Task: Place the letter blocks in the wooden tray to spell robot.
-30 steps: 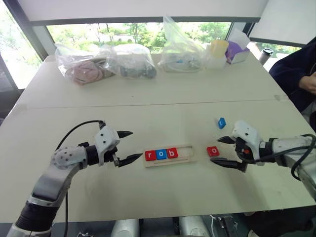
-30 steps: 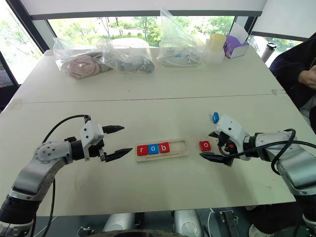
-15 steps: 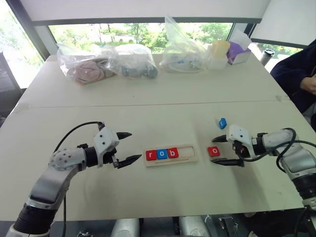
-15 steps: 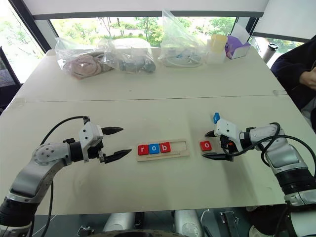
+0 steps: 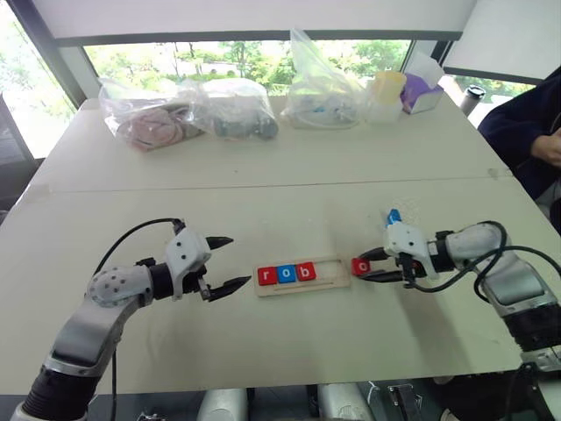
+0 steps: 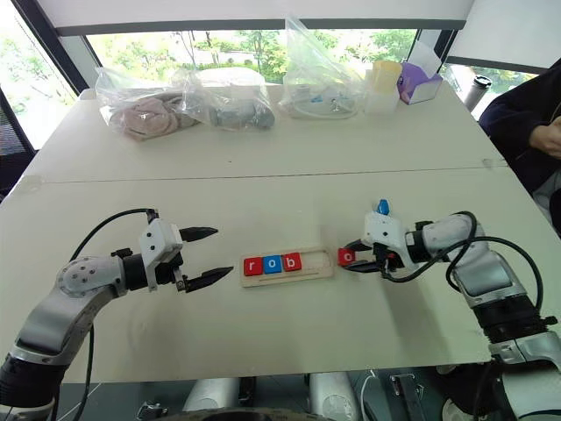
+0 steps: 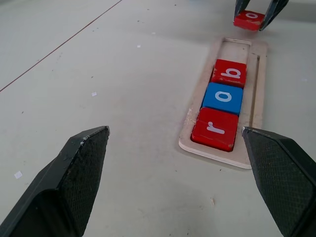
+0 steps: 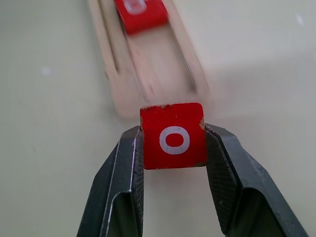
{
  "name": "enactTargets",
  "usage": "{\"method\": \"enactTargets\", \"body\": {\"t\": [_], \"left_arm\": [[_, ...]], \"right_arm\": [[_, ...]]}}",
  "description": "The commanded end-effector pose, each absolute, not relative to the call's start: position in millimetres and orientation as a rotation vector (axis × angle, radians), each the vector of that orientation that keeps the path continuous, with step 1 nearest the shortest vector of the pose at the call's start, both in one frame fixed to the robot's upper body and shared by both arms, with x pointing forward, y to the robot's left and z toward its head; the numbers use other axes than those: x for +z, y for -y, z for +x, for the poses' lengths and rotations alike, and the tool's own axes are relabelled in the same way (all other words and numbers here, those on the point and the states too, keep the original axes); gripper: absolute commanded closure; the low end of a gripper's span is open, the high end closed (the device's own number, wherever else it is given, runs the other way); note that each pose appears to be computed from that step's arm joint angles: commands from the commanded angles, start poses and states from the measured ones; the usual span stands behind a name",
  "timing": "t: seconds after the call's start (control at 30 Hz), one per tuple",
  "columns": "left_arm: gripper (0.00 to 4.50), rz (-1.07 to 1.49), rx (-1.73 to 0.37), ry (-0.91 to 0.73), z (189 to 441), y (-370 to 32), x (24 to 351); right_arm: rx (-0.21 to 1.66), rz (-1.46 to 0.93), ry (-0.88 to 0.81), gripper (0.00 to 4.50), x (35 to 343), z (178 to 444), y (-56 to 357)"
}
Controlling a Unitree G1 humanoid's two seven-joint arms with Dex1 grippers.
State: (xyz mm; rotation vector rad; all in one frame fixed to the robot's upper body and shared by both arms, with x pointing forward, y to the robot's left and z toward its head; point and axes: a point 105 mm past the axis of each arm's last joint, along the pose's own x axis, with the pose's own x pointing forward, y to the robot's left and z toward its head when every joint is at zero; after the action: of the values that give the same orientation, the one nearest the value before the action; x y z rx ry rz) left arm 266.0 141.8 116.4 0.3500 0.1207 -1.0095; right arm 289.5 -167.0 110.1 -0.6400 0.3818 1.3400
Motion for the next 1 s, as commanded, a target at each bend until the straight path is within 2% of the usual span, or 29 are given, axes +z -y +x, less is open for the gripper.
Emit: {"method": "enactTargets", "body": {"t": [0.03,0.37,1.0], "left_arm": [[0.0,0.371,-1.008,-0.072,266,-142,128],[0.0,0.369,-0.991,-0.078,262,-145,128],[0.0,0.36,-0.977,-0.074,260,-143,128]], "right_arm": [[1.39,-0.647,-0.331,3.36,121,288,148],[1.437,-0.663,-0.317,3.36,113,293,128],[1.448,-0.701,-0.324,3.36,105,301,124]]}}
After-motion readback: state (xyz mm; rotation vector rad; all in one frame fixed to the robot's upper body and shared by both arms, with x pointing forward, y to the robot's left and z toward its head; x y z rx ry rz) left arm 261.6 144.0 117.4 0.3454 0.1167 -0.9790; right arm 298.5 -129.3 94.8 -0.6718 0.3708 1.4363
